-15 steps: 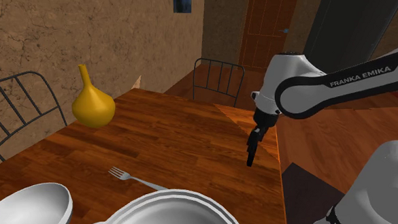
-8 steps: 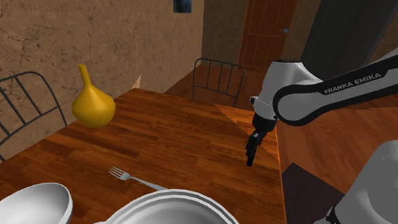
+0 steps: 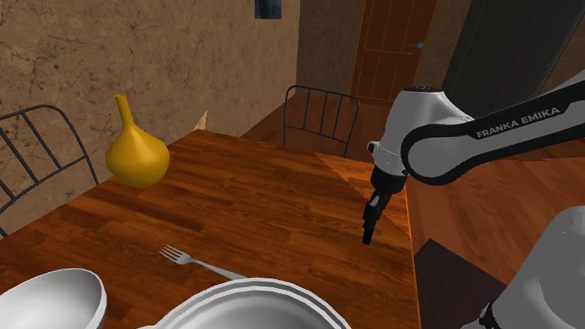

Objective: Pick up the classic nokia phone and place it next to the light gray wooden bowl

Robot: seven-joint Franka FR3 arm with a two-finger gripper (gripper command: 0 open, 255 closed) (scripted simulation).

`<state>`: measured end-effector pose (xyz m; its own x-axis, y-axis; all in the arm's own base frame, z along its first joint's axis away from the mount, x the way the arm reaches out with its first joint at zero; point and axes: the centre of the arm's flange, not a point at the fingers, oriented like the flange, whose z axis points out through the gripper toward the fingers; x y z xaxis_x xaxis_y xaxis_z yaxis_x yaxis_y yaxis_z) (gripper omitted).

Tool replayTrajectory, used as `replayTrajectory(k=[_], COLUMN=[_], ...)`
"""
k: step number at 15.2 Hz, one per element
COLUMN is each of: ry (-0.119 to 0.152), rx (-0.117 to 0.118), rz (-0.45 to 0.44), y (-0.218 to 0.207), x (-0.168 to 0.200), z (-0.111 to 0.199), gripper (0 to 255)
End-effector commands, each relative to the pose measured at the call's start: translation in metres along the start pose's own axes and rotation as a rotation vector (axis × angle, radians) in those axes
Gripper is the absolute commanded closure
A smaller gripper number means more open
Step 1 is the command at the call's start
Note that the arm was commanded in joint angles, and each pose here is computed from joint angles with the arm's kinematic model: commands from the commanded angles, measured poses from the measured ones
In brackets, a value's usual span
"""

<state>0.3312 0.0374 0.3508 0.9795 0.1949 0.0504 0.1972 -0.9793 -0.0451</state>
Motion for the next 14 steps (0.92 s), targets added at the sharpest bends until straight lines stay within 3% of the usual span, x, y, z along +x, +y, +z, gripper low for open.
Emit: replayTrajectory(k=[1,6,14], ry=[-0.001,-0.001,-0.001], rx=[0.000,0.000,0.000], rz=[0.000,0.000,0.000], y=[0.000,0.000,-0.002], x=[0.000,0.000,0.002], z=[0.000,0.000,-0.042], gripper=[255,255,255])
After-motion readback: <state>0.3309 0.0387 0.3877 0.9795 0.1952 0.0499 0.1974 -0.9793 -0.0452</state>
